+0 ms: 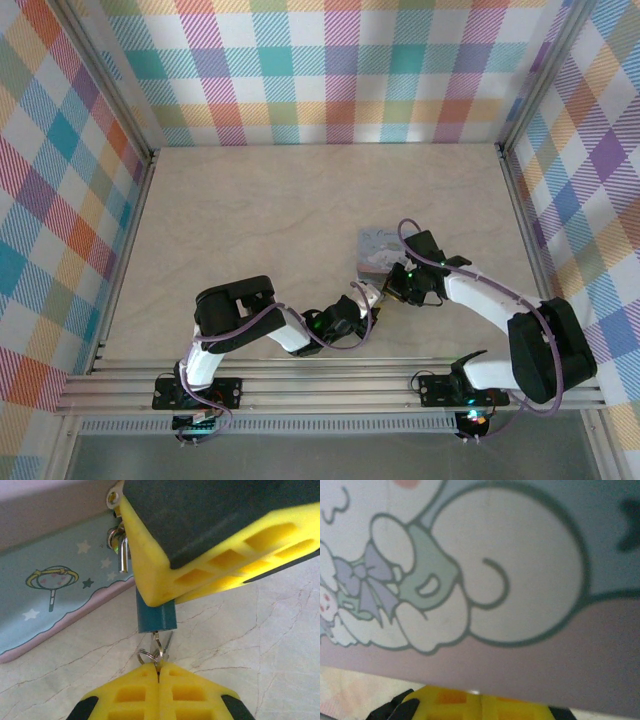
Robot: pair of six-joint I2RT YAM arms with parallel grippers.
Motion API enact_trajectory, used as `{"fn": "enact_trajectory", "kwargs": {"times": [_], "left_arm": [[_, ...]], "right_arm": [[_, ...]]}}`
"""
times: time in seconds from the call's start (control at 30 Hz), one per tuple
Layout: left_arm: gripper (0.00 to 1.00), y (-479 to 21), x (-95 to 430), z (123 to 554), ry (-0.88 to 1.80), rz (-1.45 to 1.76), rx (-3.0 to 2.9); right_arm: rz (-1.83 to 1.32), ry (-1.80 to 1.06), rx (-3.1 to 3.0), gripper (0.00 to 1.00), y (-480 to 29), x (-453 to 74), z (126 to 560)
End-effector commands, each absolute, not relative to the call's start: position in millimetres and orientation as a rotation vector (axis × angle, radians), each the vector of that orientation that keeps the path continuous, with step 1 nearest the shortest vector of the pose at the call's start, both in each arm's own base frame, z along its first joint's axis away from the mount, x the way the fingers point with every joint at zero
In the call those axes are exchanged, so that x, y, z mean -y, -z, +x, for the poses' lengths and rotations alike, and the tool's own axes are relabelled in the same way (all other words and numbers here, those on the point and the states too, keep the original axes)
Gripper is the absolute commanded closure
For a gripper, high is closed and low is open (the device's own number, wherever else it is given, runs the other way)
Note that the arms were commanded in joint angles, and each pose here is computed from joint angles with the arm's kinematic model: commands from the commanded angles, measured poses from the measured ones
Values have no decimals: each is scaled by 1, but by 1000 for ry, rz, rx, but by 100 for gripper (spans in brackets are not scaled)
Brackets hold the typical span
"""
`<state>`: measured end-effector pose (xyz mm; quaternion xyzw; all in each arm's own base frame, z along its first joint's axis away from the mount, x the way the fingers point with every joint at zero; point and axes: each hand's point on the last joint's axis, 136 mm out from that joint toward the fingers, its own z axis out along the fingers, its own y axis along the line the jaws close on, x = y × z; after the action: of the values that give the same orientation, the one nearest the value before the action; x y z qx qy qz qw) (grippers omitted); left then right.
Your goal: Unlock the padlock with the key
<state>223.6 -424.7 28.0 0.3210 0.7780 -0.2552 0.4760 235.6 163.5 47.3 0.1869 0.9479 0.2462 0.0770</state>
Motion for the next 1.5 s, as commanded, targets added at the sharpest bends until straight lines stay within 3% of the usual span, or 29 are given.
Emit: {"fn": "enact_trajectory", "kwargs": {"times": [0.0,0.2,0.37,0.53,1.0,1.47], "left_arm": [[100,-51,429,228,643,772,-1853],[100,-57,428,228,644,772,-1845],[78,-61,419,230,625,734,-1861],[65,-60,408,232,626,670,-1888],[63,-61,372,232,552,589,-1919],[63,-61,362,232,540,549,-1935]], "right_arm": [[550,-702,-2887,100,-41,-161,229],[555,-705,-2876,100,-43,-160,228],[570,-732,-2822,100,-47,-159,230],[600,-762,-2783,100,-53,-157,239],[656,-801,-2703,100,-70,-148,264],[794,-870,-2674,100,-45,-149,258]]}}
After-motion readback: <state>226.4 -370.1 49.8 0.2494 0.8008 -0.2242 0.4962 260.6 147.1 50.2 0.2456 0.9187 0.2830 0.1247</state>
